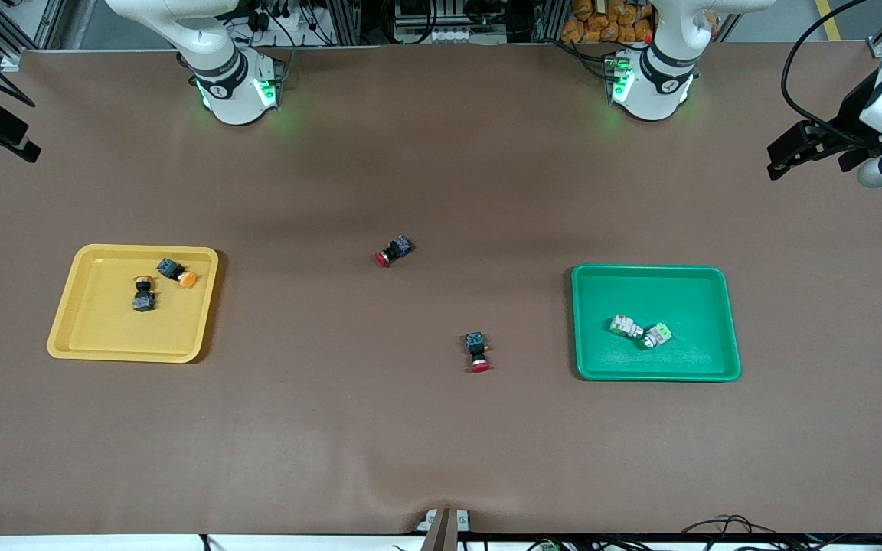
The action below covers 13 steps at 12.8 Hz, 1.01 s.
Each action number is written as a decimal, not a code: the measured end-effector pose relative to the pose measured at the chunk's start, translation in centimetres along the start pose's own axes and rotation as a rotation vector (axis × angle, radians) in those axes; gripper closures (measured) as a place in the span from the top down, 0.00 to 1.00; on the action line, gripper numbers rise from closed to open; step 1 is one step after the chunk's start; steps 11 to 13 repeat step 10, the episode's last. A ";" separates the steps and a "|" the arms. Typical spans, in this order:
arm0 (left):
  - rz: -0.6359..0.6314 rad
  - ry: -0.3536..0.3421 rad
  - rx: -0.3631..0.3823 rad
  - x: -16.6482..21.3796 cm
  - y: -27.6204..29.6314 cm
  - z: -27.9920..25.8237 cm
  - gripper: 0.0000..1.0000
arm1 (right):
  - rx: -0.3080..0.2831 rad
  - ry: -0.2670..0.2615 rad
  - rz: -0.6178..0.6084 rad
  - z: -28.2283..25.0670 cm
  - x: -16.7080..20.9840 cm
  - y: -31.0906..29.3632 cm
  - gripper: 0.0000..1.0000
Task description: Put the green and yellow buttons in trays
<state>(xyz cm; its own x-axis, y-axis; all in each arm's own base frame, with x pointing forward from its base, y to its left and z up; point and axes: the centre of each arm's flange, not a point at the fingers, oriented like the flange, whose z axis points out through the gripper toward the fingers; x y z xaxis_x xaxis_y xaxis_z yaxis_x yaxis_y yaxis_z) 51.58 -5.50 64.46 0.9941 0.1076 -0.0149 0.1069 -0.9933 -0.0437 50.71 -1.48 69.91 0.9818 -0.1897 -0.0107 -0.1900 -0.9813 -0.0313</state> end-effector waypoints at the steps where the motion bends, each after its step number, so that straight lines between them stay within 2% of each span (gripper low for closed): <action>1: -0.003 0.000 0.000 0.0 -0.2 0.0 1.00 | 0.000 -0.002 0.000 0.1 0.0 0.0 1.00; 13: -0.015 0.005 -0.002 0.2 -0.8 -0.2 1.00 | -0.001 -0.011 -0.004 0.3 0.1 -0.2 1.00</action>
